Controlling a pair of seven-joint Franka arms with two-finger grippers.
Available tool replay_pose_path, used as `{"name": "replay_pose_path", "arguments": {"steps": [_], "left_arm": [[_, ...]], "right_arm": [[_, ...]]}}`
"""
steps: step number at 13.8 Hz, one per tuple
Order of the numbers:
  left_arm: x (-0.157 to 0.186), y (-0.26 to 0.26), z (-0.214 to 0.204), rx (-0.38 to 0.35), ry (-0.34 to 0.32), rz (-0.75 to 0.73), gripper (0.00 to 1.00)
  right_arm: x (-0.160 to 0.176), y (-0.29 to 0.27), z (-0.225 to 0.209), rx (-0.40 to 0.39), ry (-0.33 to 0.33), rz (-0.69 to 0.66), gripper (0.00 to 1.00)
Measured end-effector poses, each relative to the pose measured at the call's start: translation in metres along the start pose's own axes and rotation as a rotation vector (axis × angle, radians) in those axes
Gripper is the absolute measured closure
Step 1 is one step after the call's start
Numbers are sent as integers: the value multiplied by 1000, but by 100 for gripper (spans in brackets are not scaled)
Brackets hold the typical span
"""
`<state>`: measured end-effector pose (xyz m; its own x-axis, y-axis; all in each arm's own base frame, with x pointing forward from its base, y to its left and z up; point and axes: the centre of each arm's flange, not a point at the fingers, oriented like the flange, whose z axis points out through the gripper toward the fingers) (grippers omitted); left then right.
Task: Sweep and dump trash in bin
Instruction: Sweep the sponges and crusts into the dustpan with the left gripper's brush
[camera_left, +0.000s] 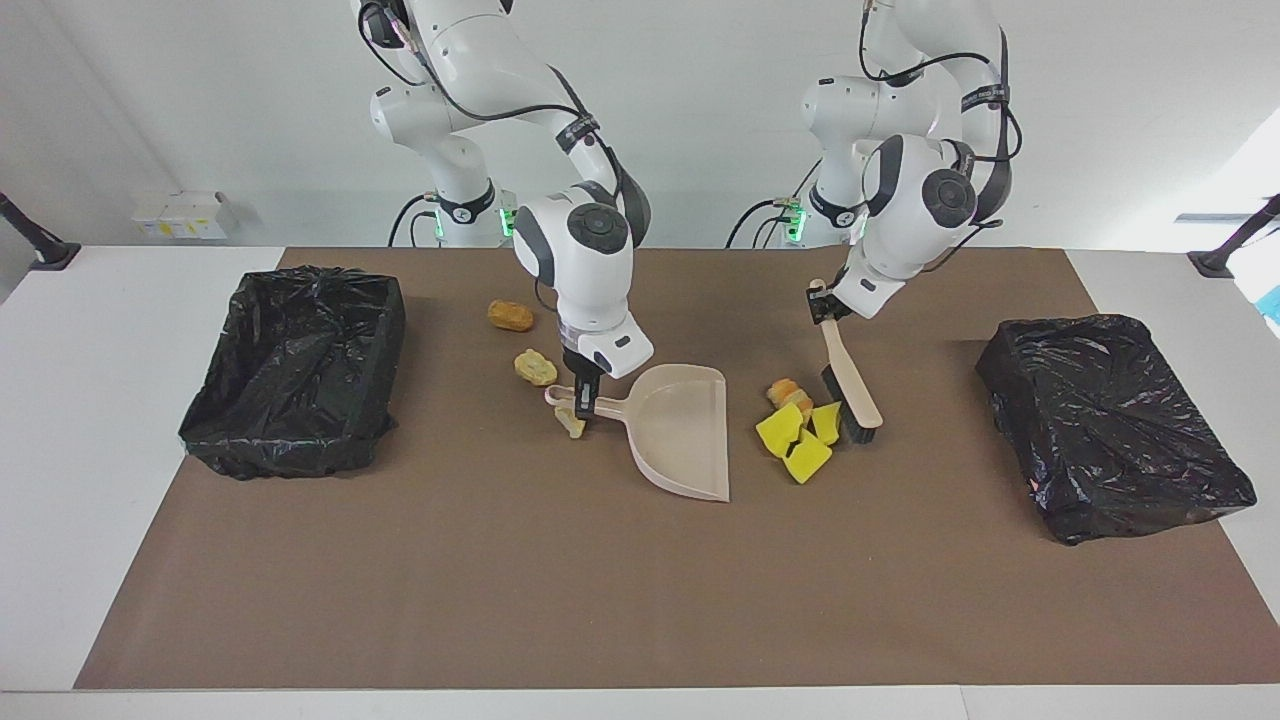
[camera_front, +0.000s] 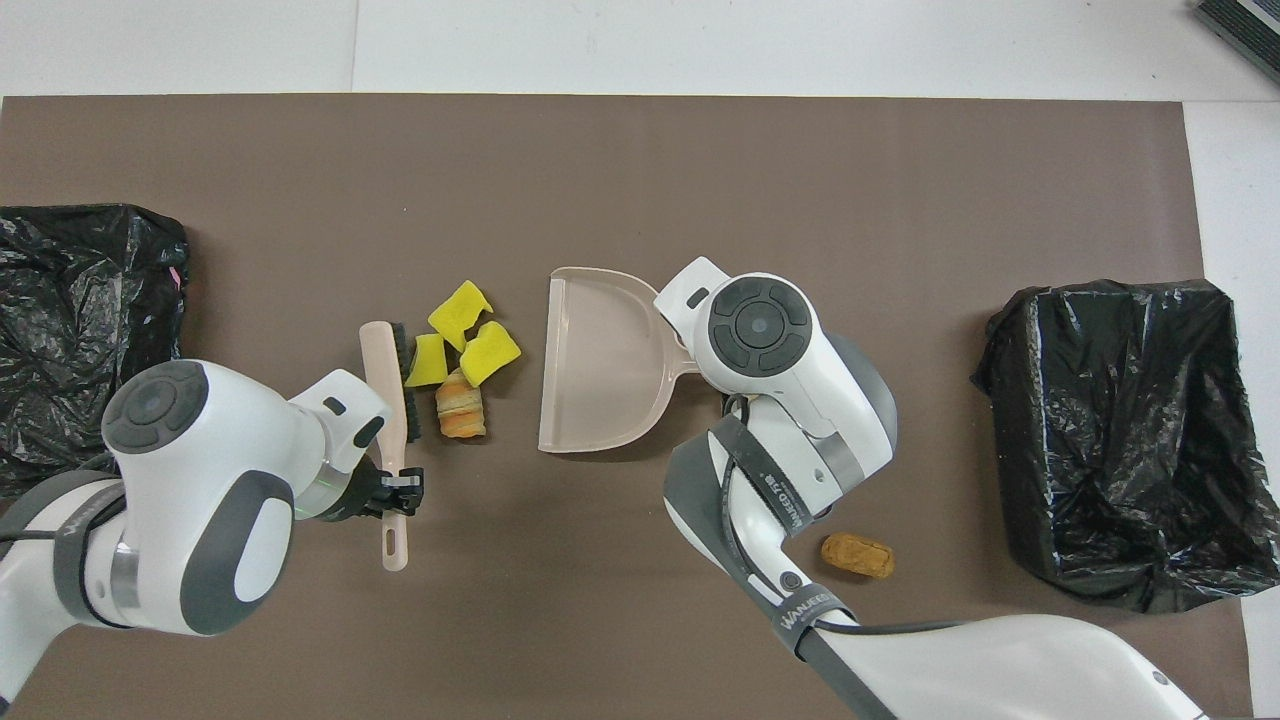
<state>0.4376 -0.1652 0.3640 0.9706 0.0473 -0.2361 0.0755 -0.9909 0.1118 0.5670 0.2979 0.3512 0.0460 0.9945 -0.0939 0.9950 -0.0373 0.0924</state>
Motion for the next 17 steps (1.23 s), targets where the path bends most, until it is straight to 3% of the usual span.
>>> {"name": "replay_pose_path", "arguments": {"steps": [5,8,12,15,17], "left_arm": [[-17,78,11,5,10,72,73],[-22,111,-22,15,-65,114,73],[10,66,-102,-29,-67,59,73],[32,20,-108,-35,-56,62,73],[48,-12,-90,51,-76,111,73]], "right_arm": [[13,-7,1,-3,4,-22,69],[13,-7,1,-3,4,-22,69],[13,-7,1,-3,4,-22,69],[13,-7,2,-2,3,-22,69],[13,-7,2,-1,2,-22,69]]}}
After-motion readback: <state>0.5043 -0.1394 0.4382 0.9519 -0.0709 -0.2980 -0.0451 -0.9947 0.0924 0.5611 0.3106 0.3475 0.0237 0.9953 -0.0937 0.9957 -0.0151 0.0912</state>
